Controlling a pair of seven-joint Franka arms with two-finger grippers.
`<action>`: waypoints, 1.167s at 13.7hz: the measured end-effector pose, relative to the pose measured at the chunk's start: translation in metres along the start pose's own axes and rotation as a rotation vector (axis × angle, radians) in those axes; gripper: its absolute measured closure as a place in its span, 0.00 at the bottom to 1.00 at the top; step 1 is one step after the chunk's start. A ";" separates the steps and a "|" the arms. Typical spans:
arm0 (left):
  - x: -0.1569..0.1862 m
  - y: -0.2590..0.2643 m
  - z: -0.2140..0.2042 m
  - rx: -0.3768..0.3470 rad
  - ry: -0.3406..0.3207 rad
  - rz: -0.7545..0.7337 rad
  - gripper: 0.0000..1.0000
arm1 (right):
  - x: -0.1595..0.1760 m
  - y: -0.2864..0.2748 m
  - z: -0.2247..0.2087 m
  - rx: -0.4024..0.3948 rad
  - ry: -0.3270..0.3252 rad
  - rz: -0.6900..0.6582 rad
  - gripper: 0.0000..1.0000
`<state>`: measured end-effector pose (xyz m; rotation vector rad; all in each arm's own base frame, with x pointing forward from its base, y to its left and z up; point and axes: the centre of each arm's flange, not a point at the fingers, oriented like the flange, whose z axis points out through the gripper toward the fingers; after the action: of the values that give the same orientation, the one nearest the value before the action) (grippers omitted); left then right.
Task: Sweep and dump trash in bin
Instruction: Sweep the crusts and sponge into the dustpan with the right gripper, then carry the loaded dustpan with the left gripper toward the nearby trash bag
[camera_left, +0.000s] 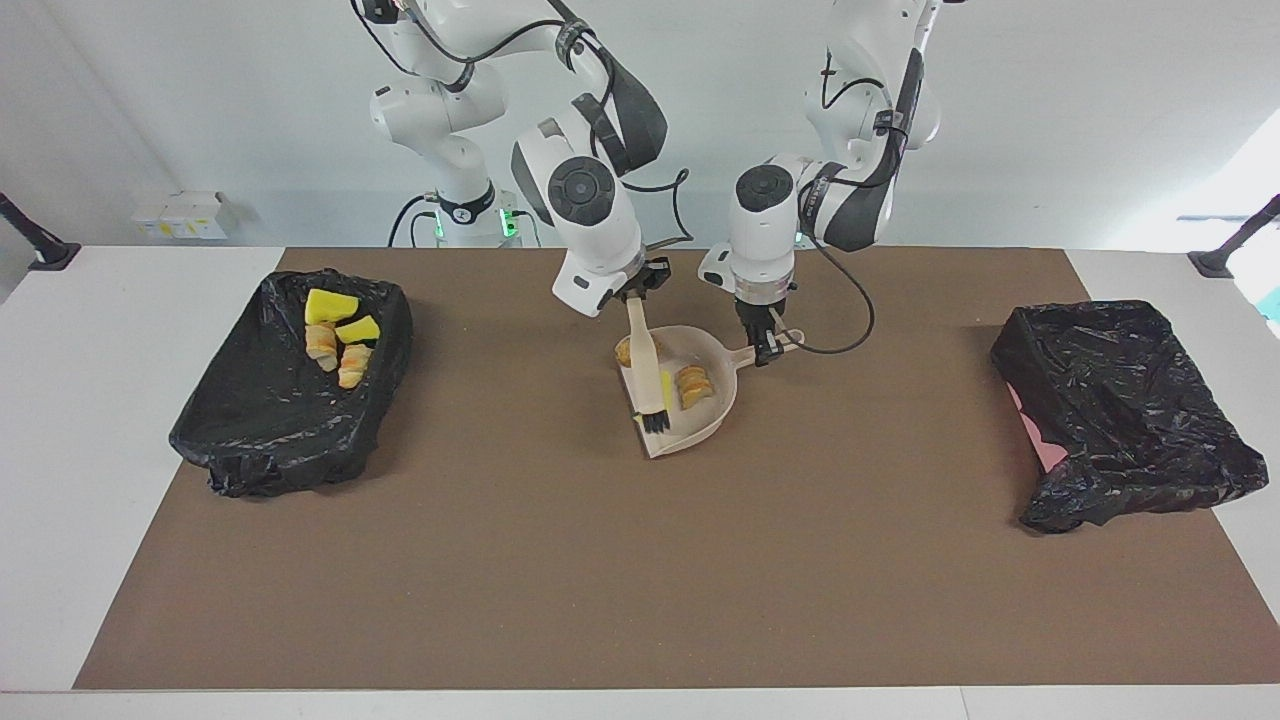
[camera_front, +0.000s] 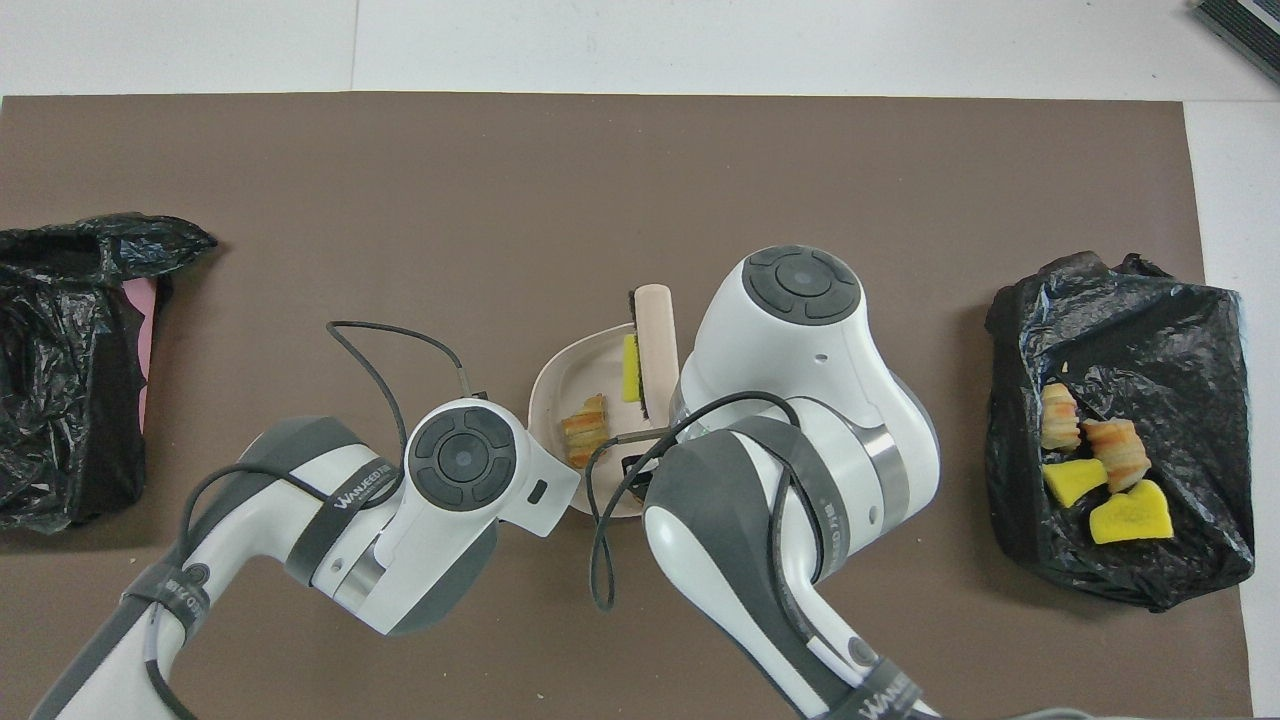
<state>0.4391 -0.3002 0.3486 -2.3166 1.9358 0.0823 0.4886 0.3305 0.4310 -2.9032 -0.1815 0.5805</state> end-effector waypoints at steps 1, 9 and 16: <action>0.000 0.000 0.000 0.000 0.001 0.001 0.68 | -0.004 -0.002 0.007 -0.005 -0.012 0.001 0.74; -0.017 -0.019 0.006 -0.043 0.056 -0.066 0.68 | -0.064 -0.026 0.086 0.014 -0.049 -0.010 0.74; -0.037 -0.039 0.011 -0.065 0.082 -0.145 0.68 | -0.100 -0.075 0.124 0.047 -0.071 0.005 0.74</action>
<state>0.4715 -0.2559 0.3445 -2.5321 1.8201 0.0380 0.3421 0.4064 0.3703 -2.8410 -0.1672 0.6794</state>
